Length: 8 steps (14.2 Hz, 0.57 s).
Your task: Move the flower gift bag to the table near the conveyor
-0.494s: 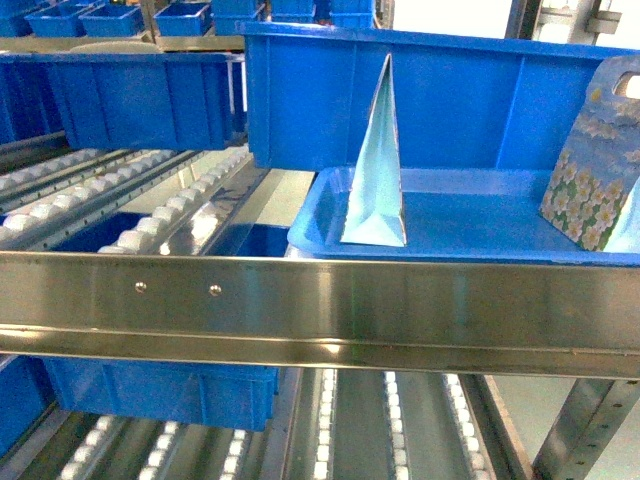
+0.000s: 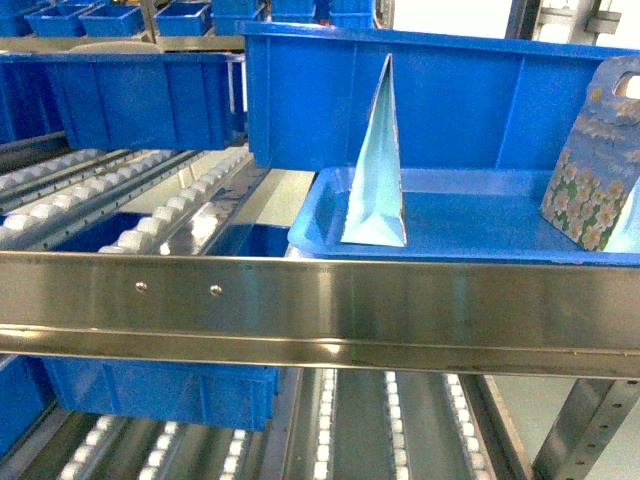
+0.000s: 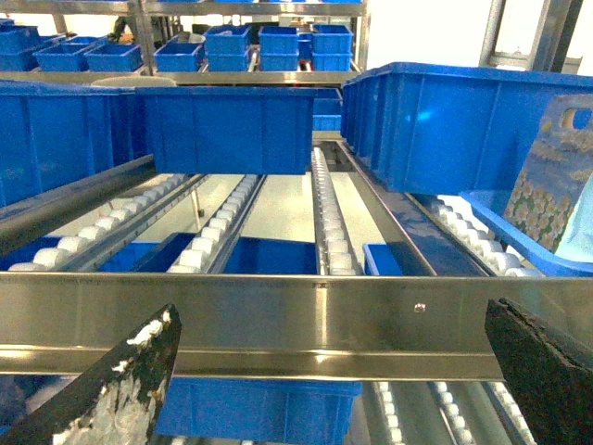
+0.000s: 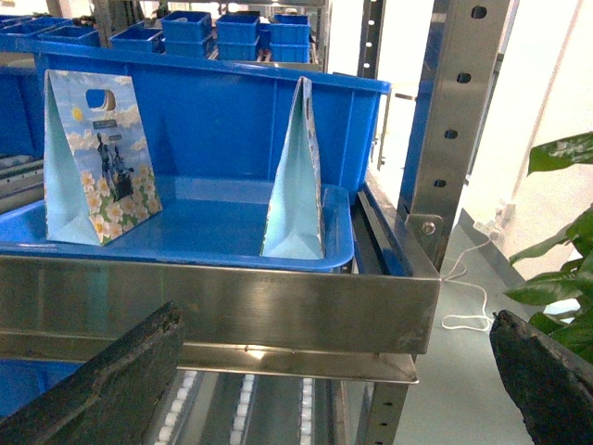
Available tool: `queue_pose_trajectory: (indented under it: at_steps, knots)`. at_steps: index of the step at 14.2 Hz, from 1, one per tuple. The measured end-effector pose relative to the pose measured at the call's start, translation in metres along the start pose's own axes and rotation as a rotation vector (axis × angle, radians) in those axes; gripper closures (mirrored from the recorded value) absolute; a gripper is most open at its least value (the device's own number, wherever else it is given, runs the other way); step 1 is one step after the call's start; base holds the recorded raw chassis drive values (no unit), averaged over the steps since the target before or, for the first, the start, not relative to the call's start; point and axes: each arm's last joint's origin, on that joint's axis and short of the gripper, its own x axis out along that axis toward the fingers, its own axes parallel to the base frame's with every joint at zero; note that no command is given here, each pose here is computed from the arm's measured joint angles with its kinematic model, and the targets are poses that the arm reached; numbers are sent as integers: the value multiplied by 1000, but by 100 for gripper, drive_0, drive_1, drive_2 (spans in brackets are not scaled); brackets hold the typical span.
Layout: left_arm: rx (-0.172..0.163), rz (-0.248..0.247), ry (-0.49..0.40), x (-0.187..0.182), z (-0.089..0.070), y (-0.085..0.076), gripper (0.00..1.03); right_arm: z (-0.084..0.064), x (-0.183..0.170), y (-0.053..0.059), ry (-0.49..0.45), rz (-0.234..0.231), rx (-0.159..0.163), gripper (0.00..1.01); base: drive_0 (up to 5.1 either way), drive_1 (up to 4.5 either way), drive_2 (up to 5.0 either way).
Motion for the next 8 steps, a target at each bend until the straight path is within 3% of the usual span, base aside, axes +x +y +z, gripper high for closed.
queue_pose_trajectory:
  at_steps: [8]
  knots:
    - [0,0,0,0,0,0,5,0,0,0,0,0,0,3,0,0,0]
